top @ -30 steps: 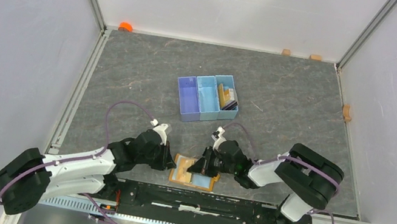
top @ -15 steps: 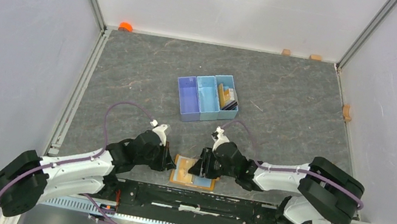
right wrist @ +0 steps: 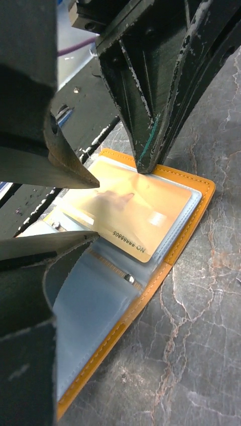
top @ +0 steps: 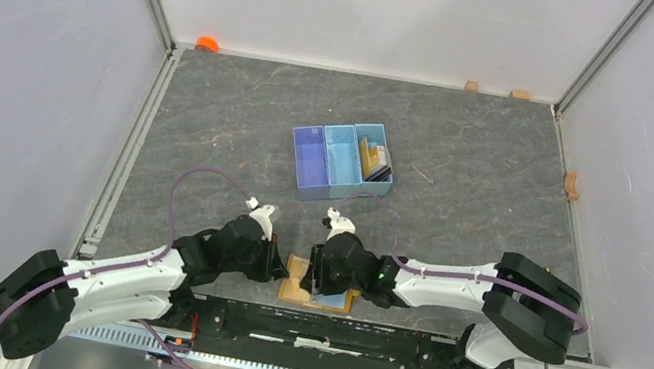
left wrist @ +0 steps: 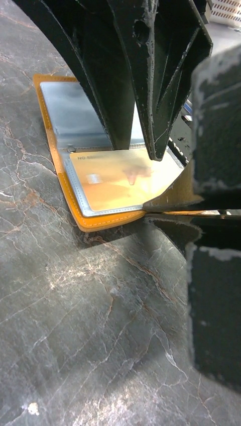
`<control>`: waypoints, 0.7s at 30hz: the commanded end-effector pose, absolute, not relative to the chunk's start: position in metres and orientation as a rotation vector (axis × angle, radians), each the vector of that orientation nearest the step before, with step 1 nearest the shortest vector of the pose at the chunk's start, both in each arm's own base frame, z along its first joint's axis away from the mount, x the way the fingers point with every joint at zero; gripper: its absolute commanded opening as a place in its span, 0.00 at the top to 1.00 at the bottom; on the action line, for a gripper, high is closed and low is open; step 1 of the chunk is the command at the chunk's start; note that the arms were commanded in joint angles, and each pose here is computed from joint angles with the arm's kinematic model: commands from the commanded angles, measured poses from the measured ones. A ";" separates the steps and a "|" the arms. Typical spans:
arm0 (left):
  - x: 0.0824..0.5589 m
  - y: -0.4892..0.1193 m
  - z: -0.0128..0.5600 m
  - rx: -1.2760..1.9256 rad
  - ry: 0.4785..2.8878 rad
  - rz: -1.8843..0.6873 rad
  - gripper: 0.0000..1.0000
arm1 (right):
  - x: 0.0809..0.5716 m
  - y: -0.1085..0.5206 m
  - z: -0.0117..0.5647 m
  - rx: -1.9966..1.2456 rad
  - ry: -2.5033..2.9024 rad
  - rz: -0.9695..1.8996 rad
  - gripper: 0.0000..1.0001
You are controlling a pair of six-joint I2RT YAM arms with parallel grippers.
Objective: Put the credit cards into the card holder
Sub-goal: Insert the credit card into the card holder.
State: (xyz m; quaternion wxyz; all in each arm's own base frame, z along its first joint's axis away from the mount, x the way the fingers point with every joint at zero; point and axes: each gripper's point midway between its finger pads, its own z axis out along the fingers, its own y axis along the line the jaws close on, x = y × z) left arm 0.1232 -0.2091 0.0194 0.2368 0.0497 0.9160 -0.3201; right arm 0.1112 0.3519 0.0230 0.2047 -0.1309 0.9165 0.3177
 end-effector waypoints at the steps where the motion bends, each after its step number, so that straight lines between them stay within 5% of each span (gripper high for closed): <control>1: 0.112 -0.208 0.015 0.153 2.543 -0.904 0.94 | 0.122 0.355 0.024 -0.390 2.518 0.758 0.58; 7: 0.117 -0.204 0.033 0.151 2.516 -0.877 0.72 | 0.138 0.331 0.039 -0.426 2.456 0.592 0.55; 14: 0.124 -0.205 0.074 0.147 2.456 -0.891 0.21 | 0.167 0.297 0.101 -0.532 2.258 0.426 0.17; 18: 0.130 -0.212 0.109 0.212 2.414 -0.923 0.05 | 0.193 0.272 0.125 -0.567 2.204 0.354 0.02; 21: 0.138 -0.214 0.135 0.299 2.390 -0.916 0.00 | 0.222 0.252 0.139 -0.578 2.171 0.330 0.02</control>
